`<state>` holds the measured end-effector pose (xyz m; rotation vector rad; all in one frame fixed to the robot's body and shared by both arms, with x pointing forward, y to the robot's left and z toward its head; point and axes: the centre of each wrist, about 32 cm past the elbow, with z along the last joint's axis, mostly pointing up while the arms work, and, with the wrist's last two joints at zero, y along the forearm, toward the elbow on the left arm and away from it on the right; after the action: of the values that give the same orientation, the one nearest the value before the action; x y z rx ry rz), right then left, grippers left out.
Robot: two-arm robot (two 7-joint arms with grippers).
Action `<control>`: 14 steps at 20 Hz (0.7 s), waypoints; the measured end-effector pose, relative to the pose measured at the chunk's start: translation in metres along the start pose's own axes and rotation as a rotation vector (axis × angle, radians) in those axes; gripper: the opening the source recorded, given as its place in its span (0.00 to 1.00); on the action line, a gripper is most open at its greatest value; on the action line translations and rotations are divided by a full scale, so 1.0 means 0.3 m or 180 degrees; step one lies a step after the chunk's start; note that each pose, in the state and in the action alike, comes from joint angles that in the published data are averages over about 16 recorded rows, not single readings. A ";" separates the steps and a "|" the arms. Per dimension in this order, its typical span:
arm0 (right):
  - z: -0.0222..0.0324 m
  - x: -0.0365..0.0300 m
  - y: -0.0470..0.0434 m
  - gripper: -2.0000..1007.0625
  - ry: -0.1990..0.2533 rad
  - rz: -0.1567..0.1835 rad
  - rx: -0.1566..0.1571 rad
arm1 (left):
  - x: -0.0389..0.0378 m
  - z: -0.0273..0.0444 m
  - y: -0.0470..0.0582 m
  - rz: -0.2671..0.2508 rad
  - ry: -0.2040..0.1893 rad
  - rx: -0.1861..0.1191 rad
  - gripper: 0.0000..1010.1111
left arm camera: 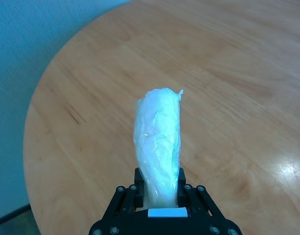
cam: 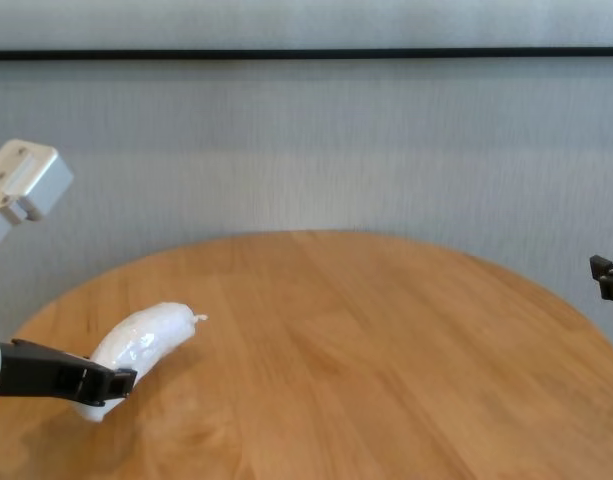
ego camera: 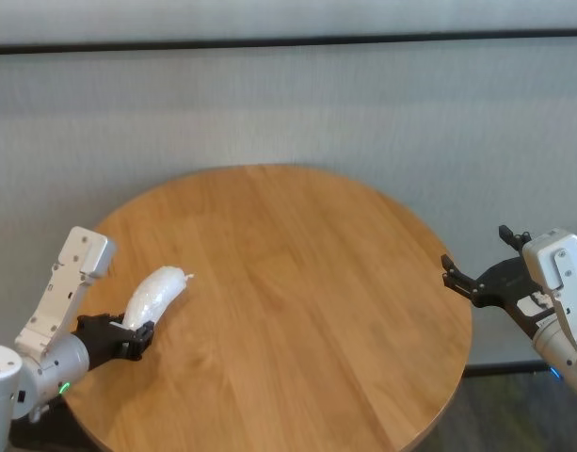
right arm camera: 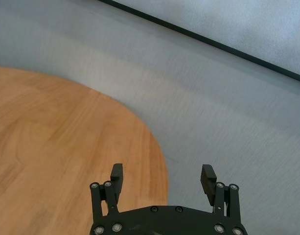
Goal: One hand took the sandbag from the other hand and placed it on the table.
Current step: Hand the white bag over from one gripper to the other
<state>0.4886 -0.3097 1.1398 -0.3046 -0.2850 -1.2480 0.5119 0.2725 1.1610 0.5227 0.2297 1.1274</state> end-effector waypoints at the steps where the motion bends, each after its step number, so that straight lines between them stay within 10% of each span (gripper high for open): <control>1: 0.000 0.000 0.000 0.99 0.0000 0.0000 0.0000 | 0.000 -0.001 0.001 -0.0007 -0.0003 -0.0025 0.38; 14: 0.000 0.000 0.000 0.99 0.0000 0.0000 0.0000 | -0.009 -0.014 0.025 -0.0172 -0.0153 -0.0396 0.38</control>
<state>0.4887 -0.3097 1.1398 -0.3046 -0.2850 -1.2480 0.5029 0.2737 1.1609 0.4302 0.1303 1.0681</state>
